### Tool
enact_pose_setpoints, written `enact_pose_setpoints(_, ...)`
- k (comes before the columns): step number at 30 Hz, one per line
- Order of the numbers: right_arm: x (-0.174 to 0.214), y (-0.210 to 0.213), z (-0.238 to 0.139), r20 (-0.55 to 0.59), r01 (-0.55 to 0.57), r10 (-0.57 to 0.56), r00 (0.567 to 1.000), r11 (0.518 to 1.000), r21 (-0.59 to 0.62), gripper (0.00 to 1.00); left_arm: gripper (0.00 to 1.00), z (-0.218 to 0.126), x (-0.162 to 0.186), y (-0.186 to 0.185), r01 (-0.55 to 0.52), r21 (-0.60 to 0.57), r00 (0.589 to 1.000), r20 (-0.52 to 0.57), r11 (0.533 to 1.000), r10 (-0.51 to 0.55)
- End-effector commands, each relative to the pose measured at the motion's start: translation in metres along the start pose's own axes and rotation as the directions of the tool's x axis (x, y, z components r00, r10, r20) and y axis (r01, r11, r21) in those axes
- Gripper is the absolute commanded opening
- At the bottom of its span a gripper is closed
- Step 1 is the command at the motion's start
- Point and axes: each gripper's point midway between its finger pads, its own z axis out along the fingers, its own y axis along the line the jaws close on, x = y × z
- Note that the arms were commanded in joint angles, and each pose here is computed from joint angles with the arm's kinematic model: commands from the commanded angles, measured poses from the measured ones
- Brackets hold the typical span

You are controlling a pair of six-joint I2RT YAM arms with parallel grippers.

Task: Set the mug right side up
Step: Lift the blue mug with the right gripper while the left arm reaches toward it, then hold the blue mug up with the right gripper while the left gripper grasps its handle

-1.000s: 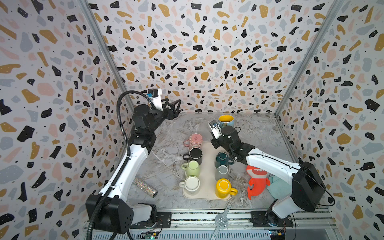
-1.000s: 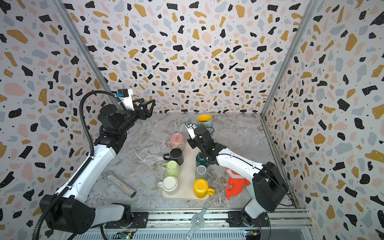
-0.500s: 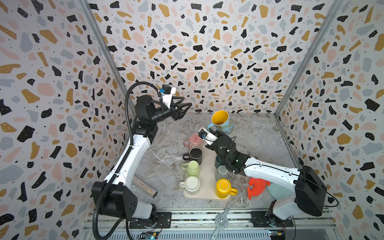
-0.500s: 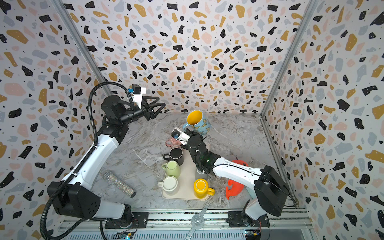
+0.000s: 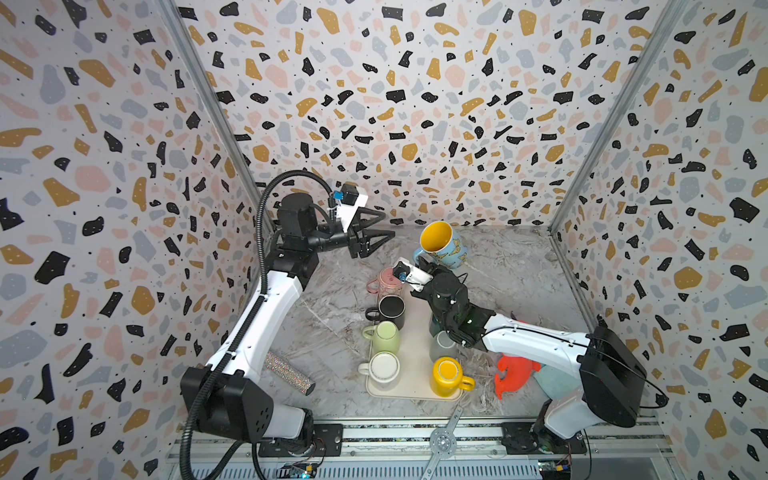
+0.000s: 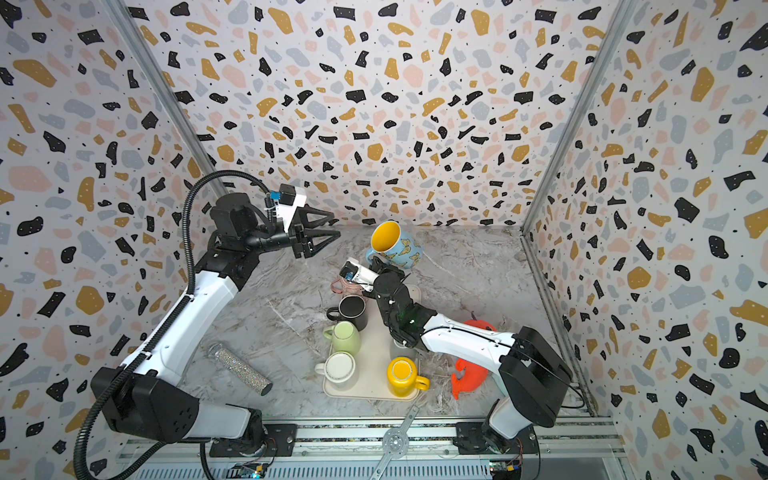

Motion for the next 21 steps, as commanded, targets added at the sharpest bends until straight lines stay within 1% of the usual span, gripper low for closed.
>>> enact_pose_setpoints(1, -0.039, -0.042, -0.008, 0.100, -0.059, 0.048, 0.994, 0.993, 0.104, 0.00, 0.65, 0.004, 0.008, -0.012, -0.025, 0.065, 0.999, -0.025, 0.998, 0.027)
enact_pose_setpoints(7, -0.042, -0.036, -0.011, 0.110, -0.040, 0.030, 0.994, 0.995, 0.089, 0.00, 0.64, 0.015, 0.030, -0.012, 0.018, 0.086, 0.996, -0.087, 0.996, -0.011)
enact_pose_setpoints(10, -0.043, -0.033, -0.011, 0.112, -0.029, 0.019, 0.994, 0.996, 0.082, 0.00, 0.63, 0.020, 0.050, -0.012, 0.038, 0.080, 0.986, -0.163, 0.996, -0.025)
enact_pose_setpoints(15, -0.043, -0.025, -0.010, 0.109, -0.013, 0.006, 0.994, 0.998, 0.063, 0.00, 0.61, 0.027, 0.079, -0.022, 0.034, 0.104, 0.959, -0.283, 0.994, -0.003)
enact_pose_setpoints(21, -0.041, -0.016, -0.007, 0.098, -0.007, 0.002, 0.995, 0.999, 0.053, 0.00, 0.59, 0.032, 0.097, -0.029, 0.072, 0.140, 0.944, -0.329, 0.987, -0.022)
